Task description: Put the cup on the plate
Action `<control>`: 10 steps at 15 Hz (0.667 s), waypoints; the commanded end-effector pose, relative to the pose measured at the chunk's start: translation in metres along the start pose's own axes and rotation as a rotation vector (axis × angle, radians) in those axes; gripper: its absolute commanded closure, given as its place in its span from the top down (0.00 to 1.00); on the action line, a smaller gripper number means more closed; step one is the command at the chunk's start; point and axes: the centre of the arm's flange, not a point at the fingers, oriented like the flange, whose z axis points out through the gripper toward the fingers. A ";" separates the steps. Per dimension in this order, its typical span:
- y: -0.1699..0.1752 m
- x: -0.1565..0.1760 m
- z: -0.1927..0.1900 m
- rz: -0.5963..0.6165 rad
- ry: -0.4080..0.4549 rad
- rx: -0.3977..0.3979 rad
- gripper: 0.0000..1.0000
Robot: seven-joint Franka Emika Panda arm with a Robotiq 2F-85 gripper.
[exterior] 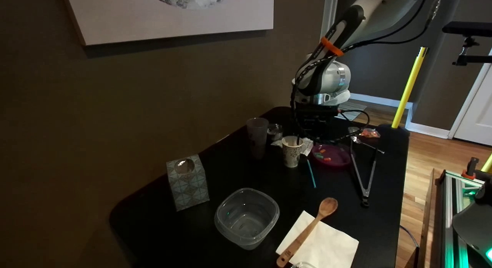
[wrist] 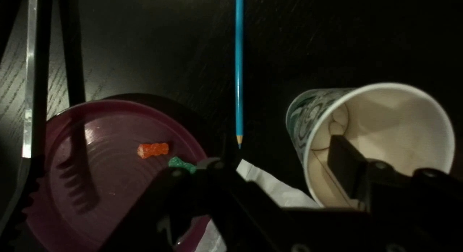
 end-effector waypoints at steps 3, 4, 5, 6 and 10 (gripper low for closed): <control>-0.017 0.003 0.007 0.003 0.013 0.020 0.22; -0.019 0.003 0.007 0.001 0.017 0.020 0.15; -0.021 0.003 0.006 -0.002 0.019 0.021 0.06; -0.023 0.004 0.006 -0.005 0.019 0.021 0.01; -0.022 0.001 0.000 -0.007 0.026 0.027 0.01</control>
